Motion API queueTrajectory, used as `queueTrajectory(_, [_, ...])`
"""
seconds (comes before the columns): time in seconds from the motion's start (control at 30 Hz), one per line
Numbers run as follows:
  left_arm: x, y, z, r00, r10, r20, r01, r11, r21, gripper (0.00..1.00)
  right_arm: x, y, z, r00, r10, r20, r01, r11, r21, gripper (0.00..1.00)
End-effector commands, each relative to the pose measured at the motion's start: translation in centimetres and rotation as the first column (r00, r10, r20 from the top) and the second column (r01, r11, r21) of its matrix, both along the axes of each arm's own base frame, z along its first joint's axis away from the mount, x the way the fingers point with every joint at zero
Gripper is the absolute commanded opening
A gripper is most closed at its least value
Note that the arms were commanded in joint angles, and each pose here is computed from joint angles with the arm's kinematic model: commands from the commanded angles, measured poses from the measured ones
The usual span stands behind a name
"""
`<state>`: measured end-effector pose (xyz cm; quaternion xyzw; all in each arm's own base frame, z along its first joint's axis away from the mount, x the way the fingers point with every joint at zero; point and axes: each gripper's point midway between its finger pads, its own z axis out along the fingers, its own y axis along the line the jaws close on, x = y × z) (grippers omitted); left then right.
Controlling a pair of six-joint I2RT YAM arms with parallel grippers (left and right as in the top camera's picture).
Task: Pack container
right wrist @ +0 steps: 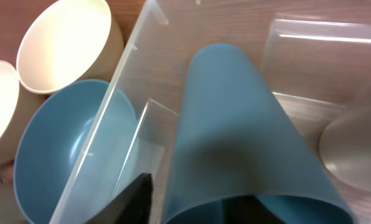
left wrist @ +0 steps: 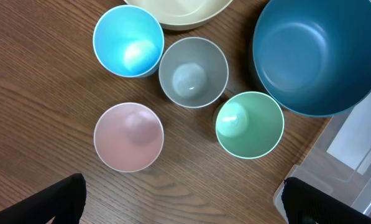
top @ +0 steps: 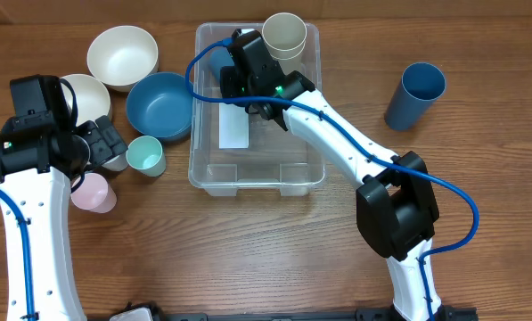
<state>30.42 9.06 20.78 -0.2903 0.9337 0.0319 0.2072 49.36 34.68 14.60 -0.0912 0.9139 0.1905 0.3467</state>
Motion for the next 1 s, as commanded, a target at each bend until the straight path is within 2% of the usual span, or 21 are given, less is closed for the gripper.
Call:
queueTrajectory(0.0, [0.4, 0.1, 0.7, 1.000, 0.013, 0.025, -0.013, 1.000, -0.008, 1.00, 0.9, -0.1, 0.8, 0.999, -0.025, 0.026, 0.025, 1.000, 0.007, 0.26])
queueTrajectory(0.17, [0.4, 0.1, 0.7, 1.000, 0.013, 0.025, -0.013, 1.000, -0.008, 1.00, 0.9, -0.1, 0.8, 0.999, -0.026, 0.027, 0.026, 1.000, 0.006, 0.21])
queueTrajectory(0.4, [0.4, 0.1, 0.7, 1.000, 0.013, 0.025, -0.013, 1.000, -0.008, 1.00, 1.1, -0.4, 0.7, 0.999, -0.041, 0.029, 0.041, 0.999, -0.004, 0.07])
queueTrajectory(0.5, [0.4, 0.1, 0.7, 1.000, 0.013, 0.025, -0.013, 1.000, -0.008, 1.00, 1.0, -0.5, 0.7, 0.999, -0.041, 0.026, 0.041, 0.999, -0.007, 0.04])
queueTrajectory(0.8, [0.4, 0.1, 0.7, 1.000, 0.013, 0.025, -0.013, 1.000, -0.008, 1.00, 0.6, -1.2, -0.1, 0.999, -0.042, 0.013, 0.043, 0.997, -0.062, 0.04])
queueTrajectory(0.97, [0.4, 0.1, 0.7, 1.000, 0.013, 0.025, -0.013, 1.000, -0.008, 1.00, -0.2, -1.5, -0.8, 0.999, 0.050, 0.014, -0.047, 0.986, -0.160, 0.04])
